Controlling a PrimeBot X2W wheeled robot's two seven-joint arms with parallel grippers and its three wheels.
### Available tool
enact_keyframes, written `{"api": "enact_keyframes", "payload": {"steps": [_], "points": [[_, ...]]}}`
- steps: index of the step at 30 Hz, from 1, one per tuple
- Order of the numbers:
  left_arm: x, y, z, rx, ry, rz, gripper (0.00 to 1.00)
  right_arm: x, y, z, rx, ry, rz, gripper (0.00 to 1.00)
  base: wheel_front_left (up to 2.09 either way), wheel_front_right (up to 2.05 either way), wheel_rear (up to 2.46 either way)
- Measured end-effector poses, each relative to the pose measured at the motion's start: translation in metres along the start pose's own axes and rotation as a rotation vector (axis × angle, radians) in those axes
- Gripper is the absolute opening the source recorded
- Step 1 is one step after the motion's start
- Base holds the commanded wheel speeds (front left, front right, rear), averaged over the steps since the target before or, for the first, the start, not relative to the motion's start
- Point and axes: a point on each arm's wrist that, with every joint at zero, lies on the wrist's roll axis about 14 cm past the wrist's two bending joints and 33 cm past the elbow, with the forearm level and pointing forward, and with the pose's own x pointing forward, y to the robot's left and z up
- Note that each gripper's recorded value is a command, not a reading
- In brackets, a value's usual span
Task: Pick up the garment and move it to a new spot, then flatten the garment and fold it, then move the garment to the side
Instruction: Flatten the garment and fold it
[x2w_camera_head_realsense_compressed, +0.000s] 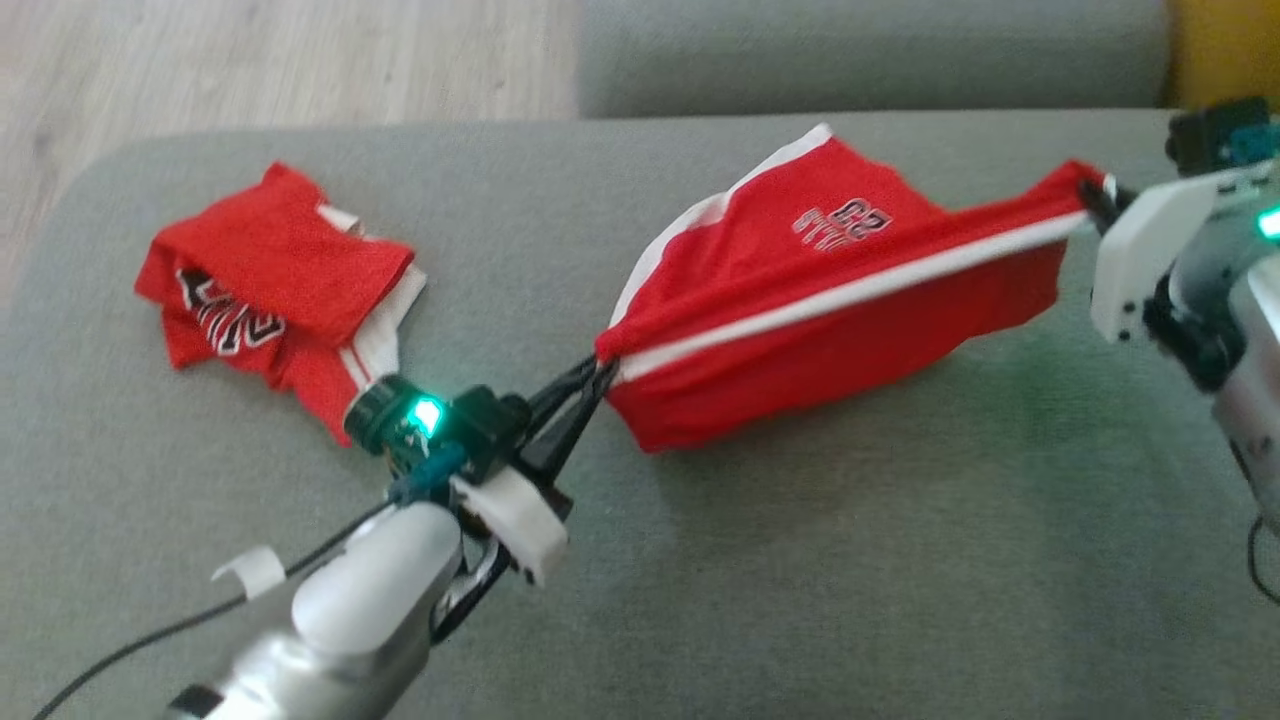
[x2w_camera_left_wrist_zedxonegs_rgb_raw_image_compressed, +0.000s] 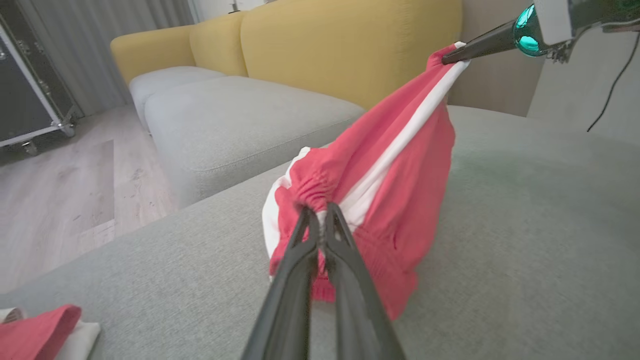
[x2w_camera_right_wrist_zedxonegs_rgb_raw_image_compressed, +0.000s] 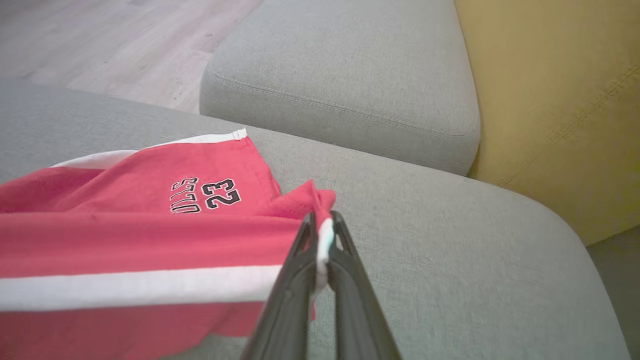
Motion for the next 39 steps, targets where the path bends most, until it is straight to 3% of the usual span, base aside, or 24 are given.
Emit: {"api": "enact_keyframes", "payload": {"steps": [9,18,34,35,36,39], "points": [[0.020,0.036,-0.019,-0.026,0.065,0.058,0.00,0.061,0.017,0.021,-0.075,0.024,0.025,0.00,0.00,0.00,0.00],[0.032,0.064,-0.045,-0.044,0.137,0.108,0.00,0.114,0.043,0.015,-0.134,0.063,0.070,0.00,0.00,0.00,0.00],[0.035,0.076,-0.068,-0.065,0.194,0.127,0.00,0.159,0.070,0.017,-0.150,0.043,0.116,0.00,0.00,0.00,0.00],[0.035,0.075,-0.069,-0.066,0.197,0.125,0.00,0.161,0.071,0.018,-0.148,0.040,0.117,0.47,0.00,0.00,0.00],[0.036,0.074,-0.070,-0.068,0.197,0.124,1.00,0.162,0.070,0.020,-0.146,0.027,0.114,1.00,0.00,0.00,0.00],[0.038,0.074,-0.067,-0.062,0.190,0.120,1.00,0.162,0.065,0.020,-0.156,0.027,0.102,1.00,0.00,0.00,0.00]]}}
